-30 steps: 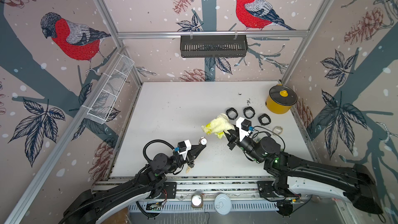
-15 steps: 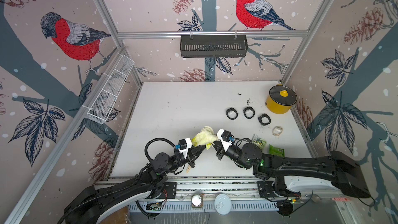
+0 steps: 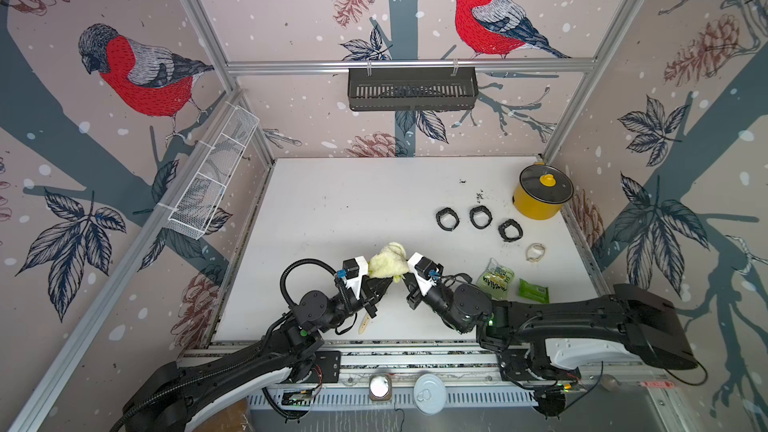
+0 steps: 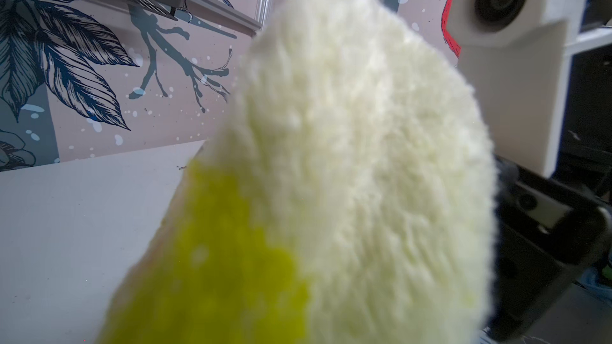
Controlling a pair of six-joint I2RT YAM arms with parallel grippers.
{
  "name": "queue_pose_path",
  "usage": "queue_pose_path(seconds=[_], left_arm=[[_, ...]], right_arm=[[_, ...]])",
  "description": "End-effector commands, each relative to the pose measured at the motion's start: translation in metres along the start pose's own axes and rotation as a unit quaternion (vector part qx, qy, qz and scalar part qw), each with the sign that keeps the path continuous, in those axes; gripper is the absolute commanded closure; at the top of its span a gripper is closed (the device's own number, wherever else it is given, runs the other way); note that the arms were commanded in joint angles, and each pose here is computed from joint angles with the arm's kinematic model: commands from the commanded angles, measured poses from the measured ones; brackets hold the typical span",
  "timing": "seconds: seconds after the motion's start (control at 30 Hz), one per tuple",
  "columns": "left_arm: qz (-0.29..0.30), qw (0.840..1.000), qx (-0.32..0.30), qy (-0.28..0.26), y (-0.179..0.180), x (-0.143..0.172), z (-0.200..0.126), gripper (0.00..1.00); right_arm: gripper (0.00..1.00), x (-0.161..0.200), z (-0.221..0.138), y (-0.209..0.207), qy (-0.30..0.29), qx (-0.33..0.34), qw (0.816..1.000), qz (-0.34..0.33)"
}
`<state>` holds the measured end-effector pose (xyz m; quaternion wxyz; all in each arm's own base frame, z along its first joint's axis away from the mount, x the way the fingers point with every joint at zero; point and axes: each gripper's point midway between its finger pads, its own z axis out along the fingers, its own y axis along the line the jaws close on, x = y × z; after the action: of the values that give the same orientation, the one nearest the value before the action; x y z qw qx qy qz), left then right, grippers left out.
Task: Wipe the watch dial
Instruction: Wipe the dirt from the watch dial.
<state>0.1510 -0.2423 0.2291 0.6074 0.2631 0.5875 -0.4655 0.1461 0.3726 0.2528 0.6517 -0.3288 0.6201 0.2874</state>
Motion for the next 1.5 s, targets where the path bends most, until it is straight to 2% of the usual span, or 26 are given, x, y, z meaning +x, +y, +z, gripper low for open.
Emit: queue_pose_path(seconds=[0.0, 0.13, 0.3, 0.5, 0.73, 0.93, 1.07, 1.27, 1.37, 1.47], left_arm=[[0.010, 0.993, 0.014, -0.113, -0.011, -0.058, -0.007, 1.00], [0.012, 0.991, 0.014, -0.130, -0.012, -0.067, -0.009, 1.00], [0.016, 0.991, 0.017, -0.133, -0.013, -0.068, -0.010, 1.00], [0.022, 0.989, 0.042, -0.138, -0.022, -0.068, -0.016, 1.00], [0.036, 0.987, 0.084, -0.132, -0.038, -0.068, -0.018, 1.00], [0.094, 0.977, 0.146, -0.126, -0.062, -0.066, -0.022, 1.00], [0.140, 0.963, 0.194, -0.128, -0.080, -0.064, -0.027, 1.00], [0.191, 0.933, 0.285, -0.109, -0.110, -0.050, -0.033, 1.00], [0.197, 0.927, 0.302, -0.104, -0.115, -0.046, -0.034, 1.00], [0.203, 0.924, 0.309, -0.102, -0.117, -0.045, -0.034, 1.00]], right_arm=[[0.99, 0.052, -0.008, 0.027, 0.086, -0.061, 0.993, -0.047], [0.99, 0.069, -0.013, 0.023, 0.108, -0.047, 0.991, -0.059], [0.99, 0.071, -0.019, 0.008, 0.113, -0.017, 0.991, -0.064], [0.99, 0.065, -0.031, -0.038, 0.113, 0.060, 0.990, -0.063], [0.99, 0.047, -0.058, -0.094, 0.071, 0.112, 0.991, -0.002], [0.99, 0.038, -0.089, -0.130, 0.033, 0.140, 0.989, 0.043], [0.99, 0.055, -0.101, -0.143, 0.045, 0.151, 0.985, 0.068], [0.99, 0.108, -0.101, -0.124, 0.104, 0.095, 0.983, 0.117], [0.98, 0.132, -0.102, -0.113, 0.137, 0.074, 0.978, 0.137], [0.92, 0.153, -0.103, -0.105, 0.163, 0.059, 0.973, 0.155]])
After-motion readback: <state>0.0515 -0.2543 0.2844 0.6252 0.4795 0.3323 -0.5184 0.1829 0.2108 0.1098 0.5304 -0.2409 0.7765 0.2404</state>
